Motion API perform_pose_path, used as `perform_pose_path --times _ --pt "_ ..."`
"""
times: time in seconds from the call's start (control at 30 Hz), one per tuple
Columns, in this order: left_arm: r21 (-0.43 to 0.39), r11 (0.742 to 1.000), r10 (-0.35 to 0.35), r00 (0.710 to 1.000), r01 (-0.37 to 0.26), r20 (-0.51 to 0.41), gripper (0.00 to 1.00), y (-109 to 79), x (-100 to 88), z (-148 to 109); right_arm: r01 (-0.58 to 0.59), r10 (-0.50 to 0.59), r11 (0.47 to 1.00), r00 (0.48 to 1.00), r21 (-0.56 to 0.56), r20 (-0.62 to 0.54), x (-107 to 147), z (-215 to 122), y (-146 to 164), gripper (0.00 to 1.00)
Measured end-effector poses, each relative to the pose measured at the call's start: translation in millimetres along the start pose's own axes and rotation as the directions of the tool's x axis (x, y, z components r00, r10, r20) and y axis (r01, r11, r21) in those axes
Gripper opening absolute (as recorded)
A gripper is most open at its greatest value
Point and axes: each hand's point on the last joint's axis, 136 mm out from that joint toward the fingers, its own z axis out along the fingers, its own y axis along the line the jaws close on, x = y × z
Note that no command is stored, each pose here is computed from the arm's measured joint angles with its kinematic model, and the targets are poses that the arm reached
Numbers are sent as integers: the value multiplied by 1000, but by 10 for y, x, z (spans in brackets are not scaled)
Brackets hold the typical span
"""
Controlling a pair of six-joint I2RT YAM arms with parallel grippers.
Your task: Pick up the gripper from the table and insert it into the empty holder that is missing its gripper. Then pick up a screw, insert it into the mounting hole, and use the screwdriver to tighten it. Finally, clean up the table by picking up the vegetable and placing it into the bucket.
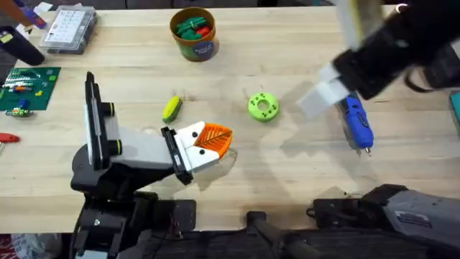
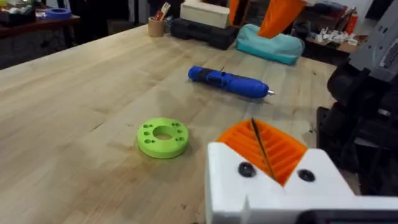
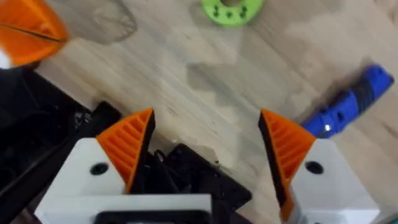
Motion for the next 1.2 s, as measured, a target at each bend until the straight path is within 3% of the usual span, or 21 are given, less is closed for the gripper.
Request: perform_pose_path --times 0.1,0.13,0.3,0.67,0.97,1.2 --pt "0 1000 0 1000 0 0 5 0 0 0 -112 112 993 994 21 18 173 -48 -229 997" --pt "0 1000 -1 1000 1 0 5 0 0 0 -219 216 975 975 43 49 314 -129 -429 998" --pt "-1 1000 -1 1000 1 0 5 1 0 0 -384 378 921 922 70 90 476 -201 -760 998" --pt "-1 1000 -1 1000 1 0 5 1 1 0 -449 449 891 893 70 19 388 230 -1010 998" --pt "0 1000 -2 1000 2 -1 5 1 2 0 -451 464 870 886 198 -20 385 470 -1362 997" --pt "0 1000 -2 1000 2 -1 5 1 2 0 -495 519 825 854 274 -20 505 795 -1750 998"
